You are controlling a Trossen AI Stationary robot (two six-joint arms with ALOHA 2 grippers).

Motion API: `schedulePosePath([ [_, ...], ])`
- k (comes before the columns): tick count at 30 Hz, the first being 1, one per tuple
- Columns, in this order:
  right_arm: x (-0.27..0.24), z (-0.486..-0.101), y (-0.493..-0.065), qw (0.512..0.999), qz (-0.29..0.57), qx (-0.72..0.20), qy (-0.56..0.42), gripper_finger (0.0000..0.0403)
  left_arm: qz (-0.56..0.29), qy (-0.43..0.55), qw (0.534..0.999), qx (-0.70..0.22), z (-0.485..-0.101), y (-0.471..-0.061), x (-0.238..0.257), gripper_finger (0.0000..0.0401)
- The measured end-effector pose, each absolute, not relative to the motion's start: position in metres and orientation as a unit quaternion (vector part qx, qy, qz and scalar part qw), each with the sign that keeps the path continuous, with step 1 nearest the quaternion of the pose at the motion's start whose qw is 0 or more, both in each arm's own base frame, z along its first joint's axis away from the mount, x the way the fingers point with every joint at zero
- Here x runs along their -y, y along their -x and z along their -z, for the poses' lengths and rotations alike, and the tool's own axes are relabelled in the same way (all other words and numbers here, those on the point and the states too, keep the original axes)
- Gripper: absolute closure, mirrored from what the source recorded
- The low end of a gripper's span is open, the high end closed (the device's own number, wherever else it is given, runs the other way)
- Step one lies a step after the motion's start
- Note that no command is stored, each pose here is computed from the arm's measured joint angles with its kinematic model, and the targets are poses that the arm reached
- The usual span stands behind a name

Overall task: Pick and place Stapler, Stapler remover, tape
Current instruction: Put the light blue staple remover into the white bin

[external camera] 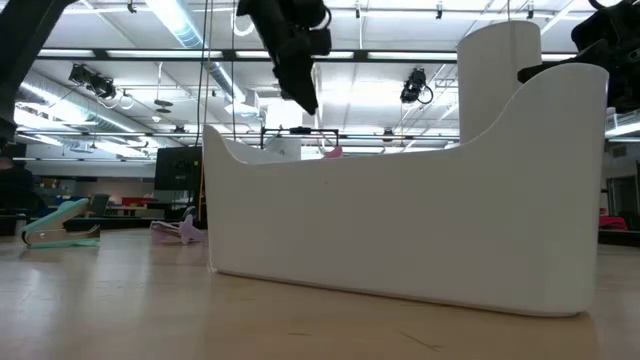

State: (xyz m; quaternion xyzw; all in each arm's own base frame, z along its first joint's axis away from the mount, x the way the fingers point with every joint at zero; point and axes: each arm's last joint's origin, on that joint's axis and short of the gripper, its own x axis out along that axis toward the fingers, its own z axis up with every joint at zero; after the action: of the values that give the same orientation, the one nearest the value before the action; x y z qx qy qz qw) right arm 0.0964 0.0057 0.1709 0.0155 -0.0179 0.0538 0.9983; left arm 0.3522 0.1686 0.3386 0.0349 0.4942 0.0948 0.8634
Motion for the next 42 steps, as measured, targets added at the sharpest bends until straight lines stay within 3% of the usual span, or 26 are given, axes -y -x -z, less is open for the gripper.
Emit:
schedulePosePath([
  [9, -0.006, -0.171, -0.096, 0.998, -0.054, 0.018, -0.016, 0.0401, -0.113, -0.03, 0.883, -0.455, -0.357, -0.335, -0.154, 0.0152],
  [42, -0.006, -0.171, -0.096, 0.998, -0.054, 0.018, -0.016, 0.0401, -0.131, 0.042, 0.881, -0.453, -0.286, -0.231, -0.06, 0.0152],
])
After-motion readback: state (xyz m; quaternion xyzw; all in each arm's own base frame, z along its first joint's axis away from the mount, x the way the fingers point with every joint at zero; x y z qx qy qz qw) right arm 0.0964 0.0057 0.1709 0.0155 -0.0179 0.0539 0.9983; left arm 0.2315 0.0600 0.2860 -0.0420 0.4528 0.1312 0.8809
